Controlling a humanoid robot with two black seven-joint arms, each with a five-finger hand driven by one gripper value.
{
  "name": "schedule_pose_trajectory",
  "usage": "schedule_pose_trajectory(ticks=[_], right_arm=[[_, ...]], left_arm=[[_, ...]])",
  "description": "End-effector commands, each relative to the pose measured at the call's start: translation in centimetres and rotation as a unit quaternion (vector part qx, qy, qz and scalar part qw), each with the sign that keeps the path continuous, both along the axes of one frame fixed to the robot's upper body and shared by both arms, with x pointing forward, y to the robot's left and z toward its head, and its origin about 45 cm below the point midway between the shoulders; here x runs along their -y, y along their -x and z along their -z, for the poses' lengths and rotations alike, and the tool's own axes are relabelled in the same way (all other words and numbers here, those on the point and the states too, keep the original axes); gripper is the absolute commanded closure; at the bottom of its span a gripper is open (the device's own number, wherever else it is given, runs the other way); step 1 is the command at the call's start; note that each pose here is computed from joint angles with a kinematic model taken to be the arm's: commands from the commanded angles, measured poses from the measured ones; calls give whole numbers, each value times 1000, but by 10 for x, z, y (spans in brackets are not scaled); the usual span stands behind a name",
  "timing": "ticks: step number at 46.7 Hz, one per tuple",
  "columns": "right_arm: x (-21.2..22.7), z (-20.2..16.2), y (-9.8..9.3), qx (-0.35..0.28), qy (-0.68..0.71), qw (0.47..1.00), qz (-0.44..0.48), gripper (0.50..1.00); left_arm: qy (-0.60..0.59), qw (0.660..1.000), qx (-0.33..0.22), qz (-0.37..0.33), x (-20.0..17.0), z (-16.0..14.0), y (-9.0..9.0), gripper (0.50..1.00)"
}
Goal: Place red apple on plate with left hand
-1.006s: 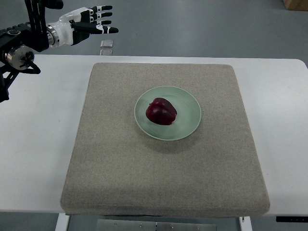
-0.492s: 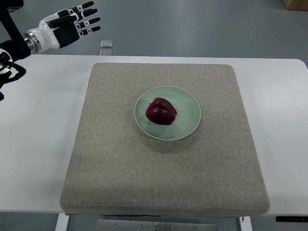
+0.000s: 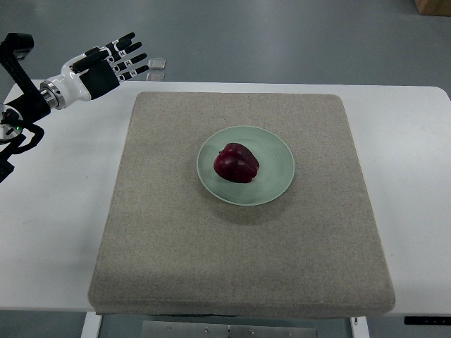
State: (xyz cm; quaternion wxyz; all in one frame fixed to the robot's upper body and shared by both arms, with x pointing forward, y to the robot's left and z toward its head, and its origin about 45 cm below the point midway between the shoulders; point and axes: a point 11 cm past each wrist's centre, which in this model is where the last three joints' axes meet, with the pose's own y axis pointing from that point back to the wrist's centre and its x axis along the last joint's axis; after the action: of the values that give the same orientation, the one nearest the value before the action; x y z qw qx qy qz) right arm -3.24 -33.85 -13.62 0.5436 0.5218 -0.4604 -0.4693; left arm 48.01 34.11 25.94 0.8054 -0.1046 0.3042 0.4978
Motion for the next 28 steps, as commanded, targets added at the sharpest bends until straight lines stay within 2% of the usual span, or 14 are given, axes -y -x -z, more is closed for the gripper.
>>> schedule_pose_trajectory(ticks=[1, 28], right_arm=[[0, 0, 0, 0, -1, 1000, 0, 536], [0, 0, 0, 0, -1, 1000, 3, 536]], left_arm=[[-1, 1000, 0, -1, 1, -1, -1, 501], [-3, 1000, -5, 1, -1, -1, 0, 501]])
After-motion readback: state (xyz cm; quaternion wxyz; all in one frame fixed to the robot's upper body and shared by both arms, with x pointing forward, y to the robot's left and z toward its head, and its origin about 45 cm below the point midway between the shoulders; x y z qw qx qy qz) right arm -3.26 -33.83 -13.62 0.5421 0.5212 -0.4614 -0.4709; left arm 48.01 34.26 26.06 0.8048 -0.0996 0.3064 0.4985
